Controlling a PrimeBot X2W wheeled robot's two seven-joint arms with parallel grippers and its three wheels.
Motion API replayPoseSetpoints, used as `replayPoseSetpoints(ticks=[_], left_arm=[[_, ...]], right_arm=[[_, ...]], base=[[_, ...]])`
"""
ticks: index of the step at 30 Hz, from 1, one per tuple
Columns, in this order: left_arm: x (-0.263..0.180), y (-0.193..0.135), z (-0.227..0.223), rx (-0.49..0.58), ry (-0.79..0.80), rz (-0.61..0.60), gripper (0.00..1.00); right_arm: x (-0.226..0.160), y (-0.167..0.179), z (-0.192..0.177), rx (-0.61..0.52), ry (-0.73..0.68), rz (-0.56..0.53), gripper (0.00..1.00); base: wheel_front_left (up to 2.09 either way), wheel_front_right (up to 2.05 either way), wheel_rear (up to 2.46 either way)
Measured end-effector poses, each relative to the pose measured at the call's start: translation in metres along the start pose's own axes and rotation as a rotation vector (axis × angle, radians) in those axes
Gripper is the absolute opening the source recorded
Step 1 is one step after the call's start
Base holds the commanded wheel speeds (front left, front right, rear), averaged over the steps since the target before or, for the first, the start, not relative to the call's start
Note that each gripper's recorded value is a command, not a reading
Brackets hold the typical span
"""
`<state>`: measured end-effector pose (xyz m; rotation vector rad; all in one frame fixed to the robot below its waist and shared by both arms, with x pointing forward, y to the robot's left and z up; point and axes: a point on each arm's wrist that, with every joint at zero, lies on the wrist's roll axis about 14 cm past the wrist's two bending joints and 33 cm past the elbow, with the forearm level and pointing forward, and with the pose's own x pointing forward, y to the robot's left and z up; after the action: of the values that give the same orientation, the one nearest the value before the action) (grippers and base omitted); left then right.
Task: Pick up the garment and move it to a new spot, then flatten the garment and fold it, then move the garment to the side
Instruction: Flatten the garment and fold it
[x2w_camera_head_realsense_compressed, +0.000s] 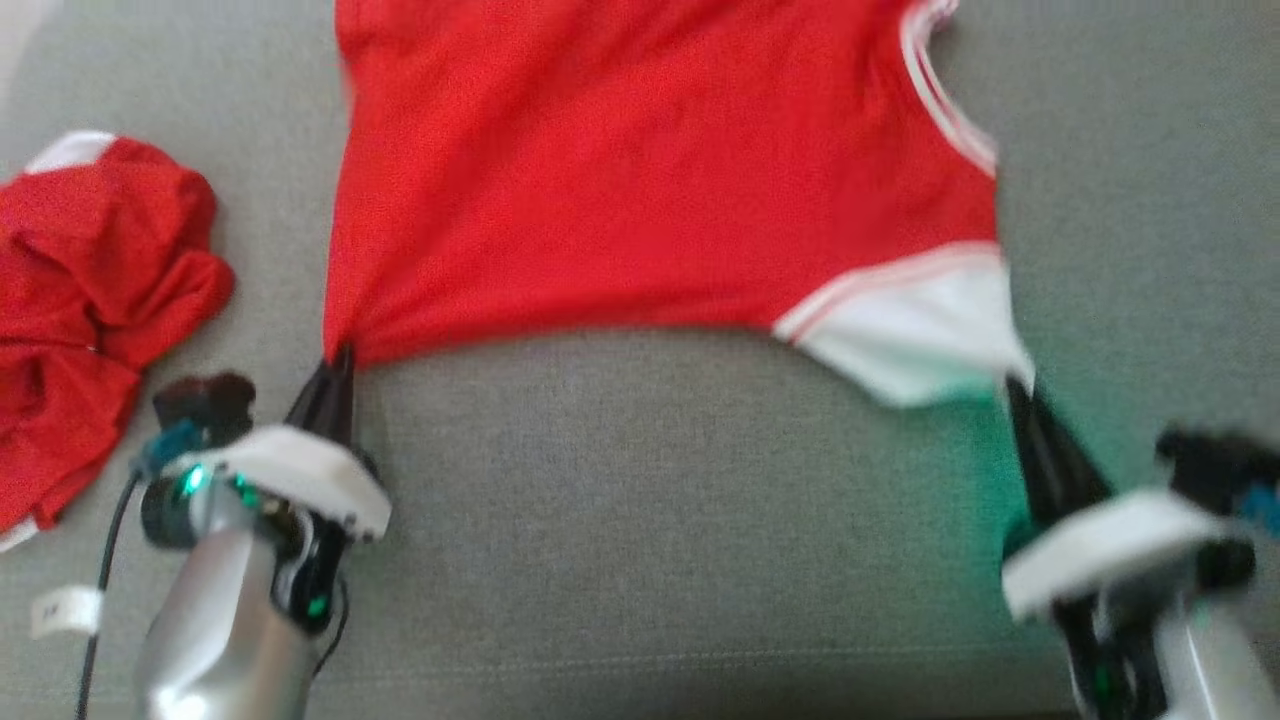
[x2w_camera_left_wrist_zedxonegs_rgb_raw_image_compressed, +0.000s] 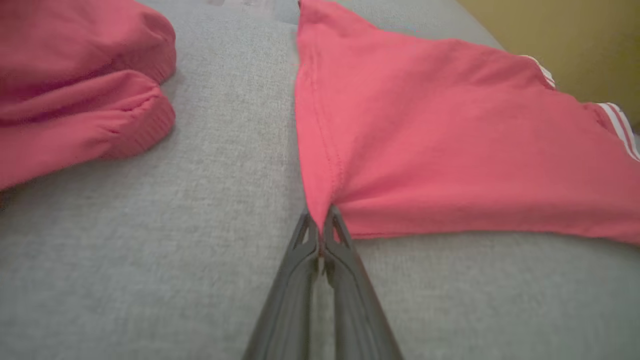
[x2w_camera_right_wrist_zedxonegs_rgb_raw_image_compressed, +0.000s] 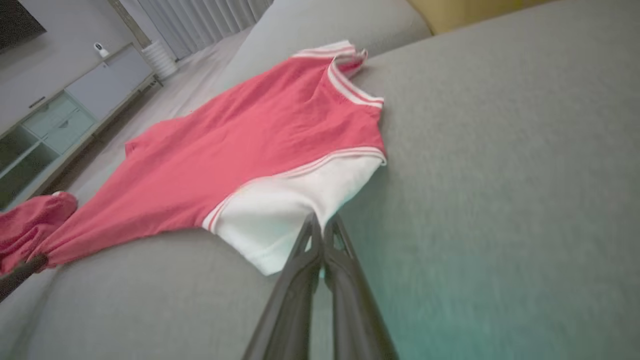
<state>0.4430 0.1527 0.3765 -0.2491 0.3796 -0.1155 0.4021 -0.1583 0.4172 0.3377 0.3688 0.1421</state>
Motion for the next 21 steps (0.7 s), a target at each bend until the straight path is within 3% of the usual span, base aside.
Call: replayPoseSetpoints(ticks=[11,21], left_arm=[[-0.079,-0.002,0.002,0.052,0.083,0.002,0.00],[-0.119,-0.014,0.015,0.081,0.184,0.004,0.00]], right_arm=[[-0.106,0.012,-0.007,0.006,0.191,-0.064,0.00],[-0.124,0.001,-0.004,0.016,0.240,-0.108,0.00]], base=[[0.00,0.00,0.00],[0.00,0.00,0.00]])
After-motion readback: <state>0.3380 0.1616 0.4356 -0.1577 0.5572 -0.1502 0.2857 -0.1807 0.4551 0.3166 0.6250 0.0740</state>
